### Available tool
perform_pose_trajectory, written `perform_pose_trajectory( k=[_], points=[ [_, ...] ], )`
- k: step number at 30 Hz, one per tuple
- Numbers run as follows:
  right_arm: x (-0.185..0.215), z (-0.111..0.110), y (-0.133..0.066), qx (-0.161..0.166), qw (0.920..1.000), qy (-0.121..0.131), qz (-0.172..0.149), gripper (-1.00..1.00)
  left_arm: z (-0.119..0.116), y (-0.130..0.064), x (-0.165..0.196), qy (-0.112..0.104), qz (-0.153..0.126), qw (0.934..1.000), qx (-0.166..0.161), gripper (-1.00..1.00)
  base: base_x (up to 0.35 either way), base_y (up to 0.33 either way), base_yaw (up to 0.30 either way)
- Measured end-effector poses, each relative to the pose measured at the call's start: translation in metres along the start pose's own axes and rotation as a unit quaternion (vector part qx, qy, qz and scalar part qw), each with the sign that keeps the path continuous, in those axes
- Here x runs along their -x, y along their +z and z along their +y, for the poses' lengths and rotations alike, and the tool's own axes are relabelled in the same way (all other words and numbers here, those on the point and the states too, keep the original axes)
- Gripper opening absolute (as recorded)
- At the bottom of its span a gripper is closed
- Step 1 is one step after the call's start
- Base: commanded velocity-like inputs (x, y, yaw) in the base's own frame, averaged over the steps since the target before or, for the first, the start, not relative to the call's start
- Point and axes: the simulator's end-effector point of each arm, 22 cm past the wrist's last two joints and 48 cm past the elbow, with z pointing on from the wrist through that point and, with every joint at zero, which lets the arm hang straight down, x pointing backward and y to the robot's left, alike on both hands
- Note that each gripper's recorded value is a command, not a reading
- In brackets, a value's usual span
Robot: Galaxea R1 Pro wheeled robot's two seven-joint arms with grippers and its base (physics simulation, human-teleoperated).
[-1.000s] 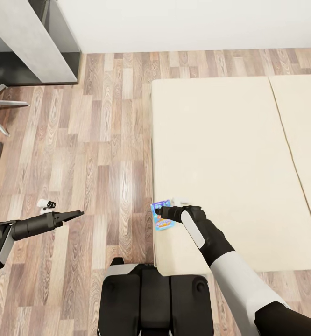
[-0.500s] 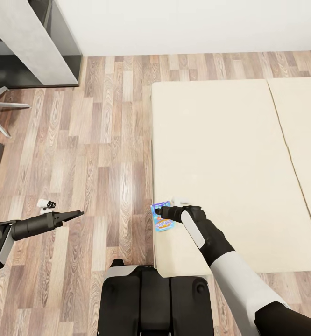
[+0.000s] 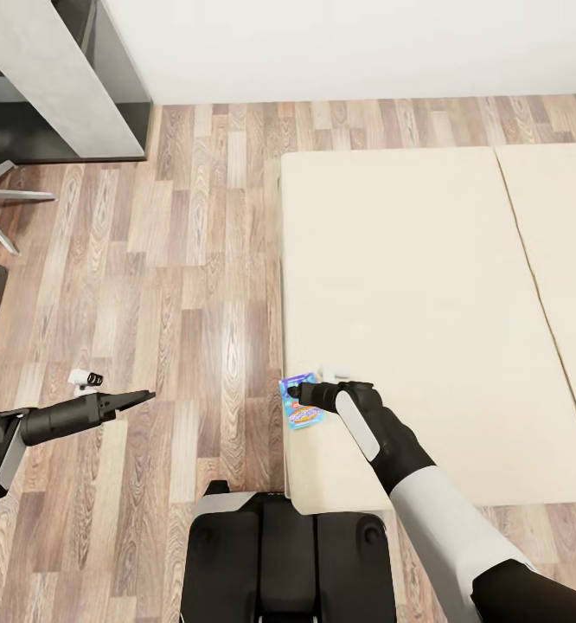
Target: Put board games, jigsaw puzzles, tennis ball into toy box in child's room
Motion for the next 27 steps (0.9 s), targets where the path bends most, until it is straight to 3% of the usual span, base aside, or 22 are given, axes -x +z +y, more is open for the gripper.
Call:
perform_pose_trajectory(
  k=[27],
  points=[
    [0.007, 0.0036, -0.0059, 0.002, 1.0, -0.002, -0.007, 1.0, -0.0059, -0.0008, 0.0033, 0.005, -0.002, 1.0, -0.002, 1.0, 0.0, 0.0, 0.0]
  ],
)
